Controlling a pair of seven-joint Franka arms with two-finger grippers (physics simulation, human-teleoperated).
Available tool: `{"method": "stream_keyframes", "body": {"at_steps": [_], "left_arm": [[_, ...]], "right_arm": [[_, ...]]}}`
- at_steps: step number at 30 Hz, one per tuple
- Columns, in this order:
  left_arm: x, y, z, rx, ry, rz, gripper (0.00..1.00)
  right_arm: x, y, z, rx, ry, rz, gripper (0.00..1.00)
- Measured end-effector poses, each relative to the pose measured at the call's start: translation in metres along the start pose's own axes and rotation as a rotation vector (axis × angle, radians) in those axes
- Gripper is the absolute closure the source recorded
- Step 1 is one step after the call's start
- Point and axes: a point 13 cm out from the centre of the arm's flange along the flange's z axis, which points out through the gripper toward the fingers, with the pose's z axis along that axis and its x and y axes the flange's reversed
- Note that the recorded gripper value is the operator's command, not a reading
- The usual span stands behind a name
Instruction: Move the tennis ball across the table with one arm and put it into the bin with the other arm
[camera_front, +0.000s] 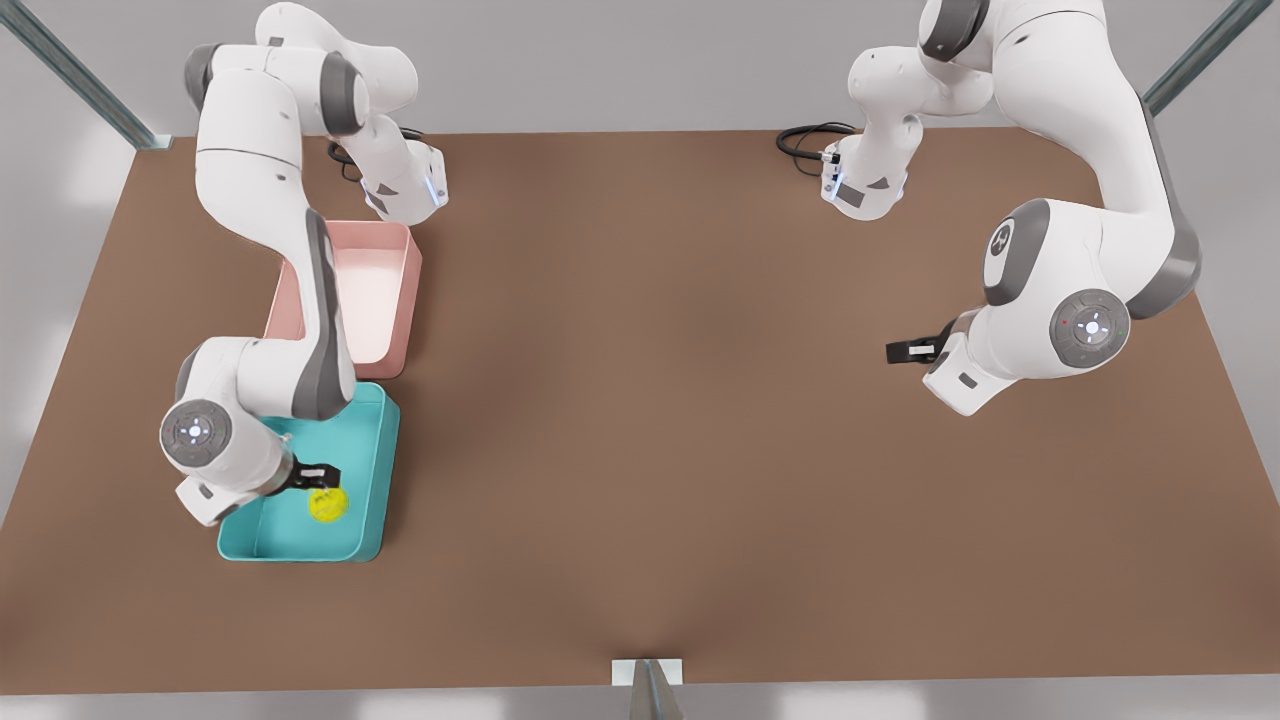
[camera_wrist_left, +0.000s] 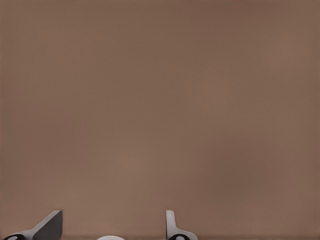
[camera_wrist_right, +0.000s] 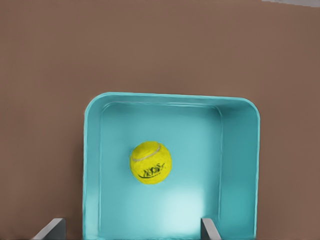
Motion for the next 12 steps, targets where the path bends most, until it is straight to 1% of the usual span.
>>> {"method": "stream_keyframes", "body": {"at_steps": [2, 5, 8, 12], "left_arm": [[-0.001, 0.000, 0.001, 0.000, 0.002, 0.000, 0.00], [-0.002, 0.000, 0.003, -0.001, 0.006, -0.001, 0.00], [-0.002, 0.000, 0.004, -0.001, 0.007, -0.001, 0.00], [-0.002, 0.000, 0.004, -0.001, 0.007, -0.002, 0.00]], "right_arm": [[0.018, 0.014, -0.061, -0.062, -0.016, -0.041, 0.00], [0.054, 0.006, -0.125, -0.090, -0.009, -0.070, 0.00], [0.087, 0.001, -0.158, -0.111, 0.027, -0.083, 0.00], [0.117, 0.010, -0.176, -0.130, 0.078, -0.108, 0.00]]}}
